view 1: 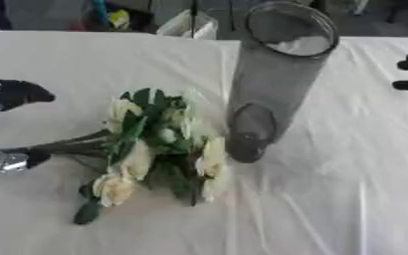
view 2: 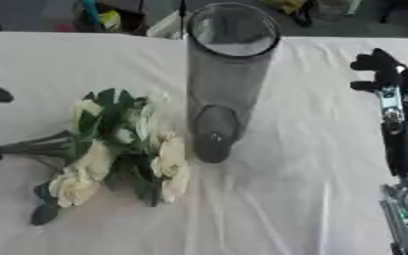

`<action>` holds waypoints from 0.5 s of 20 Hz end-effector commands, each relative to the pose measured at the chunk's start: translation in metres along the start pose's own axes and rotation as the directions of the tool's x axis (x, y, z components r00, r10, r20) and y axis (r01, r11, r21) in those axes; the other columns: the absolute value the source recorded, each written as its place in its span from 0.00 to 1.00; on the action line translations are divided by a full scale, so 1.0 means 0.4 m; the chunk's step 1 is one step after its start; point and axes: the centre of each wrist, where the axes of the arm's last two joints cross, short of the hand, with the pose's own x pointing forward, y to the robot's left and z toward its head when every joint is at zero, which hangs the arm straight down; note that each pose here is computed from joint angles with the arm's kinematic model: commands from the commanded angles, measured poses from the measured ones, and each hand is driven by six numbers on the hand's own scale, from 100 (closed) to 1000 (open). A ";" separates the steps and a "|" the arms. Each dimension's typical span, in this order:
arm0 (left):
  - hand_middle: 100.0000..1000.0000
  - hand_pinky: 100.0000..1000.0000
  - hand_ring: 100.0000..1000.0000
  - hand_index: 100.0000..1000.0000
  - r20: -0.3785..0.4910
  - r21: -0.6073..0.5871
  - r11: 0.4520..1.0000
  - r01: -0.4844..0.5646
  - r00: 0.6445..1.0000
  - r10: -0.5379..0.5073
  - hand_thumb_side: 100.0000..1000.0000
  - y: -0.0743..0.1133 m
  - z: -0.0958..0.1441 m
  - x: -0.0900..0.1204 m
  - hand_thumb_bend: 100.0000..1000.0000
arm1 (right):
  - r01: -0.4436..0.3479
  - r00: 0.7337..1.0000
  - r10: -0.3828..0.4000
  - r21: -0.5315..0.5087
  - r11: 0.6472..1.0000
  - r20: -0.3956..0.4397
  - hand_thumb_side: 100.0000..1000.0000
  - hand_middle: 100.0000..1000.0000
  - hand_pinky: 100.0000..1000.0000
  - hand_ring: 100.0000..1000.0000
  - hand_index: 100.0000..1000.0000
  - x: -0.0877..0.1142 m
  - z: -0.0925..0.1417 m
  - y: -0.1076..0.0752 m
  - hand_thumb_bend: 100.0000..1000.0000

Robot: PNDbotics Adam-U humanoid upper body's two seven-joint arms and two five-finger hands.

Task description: Arrange flowers into the vase.

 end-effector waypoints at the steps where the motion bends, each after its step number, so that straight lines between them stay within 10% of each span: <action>1: 0.90 0.76 0.85 1.00 -0.004 -0.008 0.999 0.040 0.999 -0.040 0.91 0.012 -0.001 -0.011 0.40 | -0.009 1.000 0.008 0.010 1.000 0.027 1.00 0.65 0.67 0.98 0.76 0.014 -0.009 -0.010 0.00; 10: 0.87 0.72 0.82 1.00 -0.014 -0.003 1.000 0.030 0.999 -0.030 0.87 -0.023 -0.039 -0.026 0.34 | -0.006 1.000 0.005 0.013 1.000 0.021 1.00 0.65 0.67 0.98 0.76 0.013 -0.006 -0.008 0.00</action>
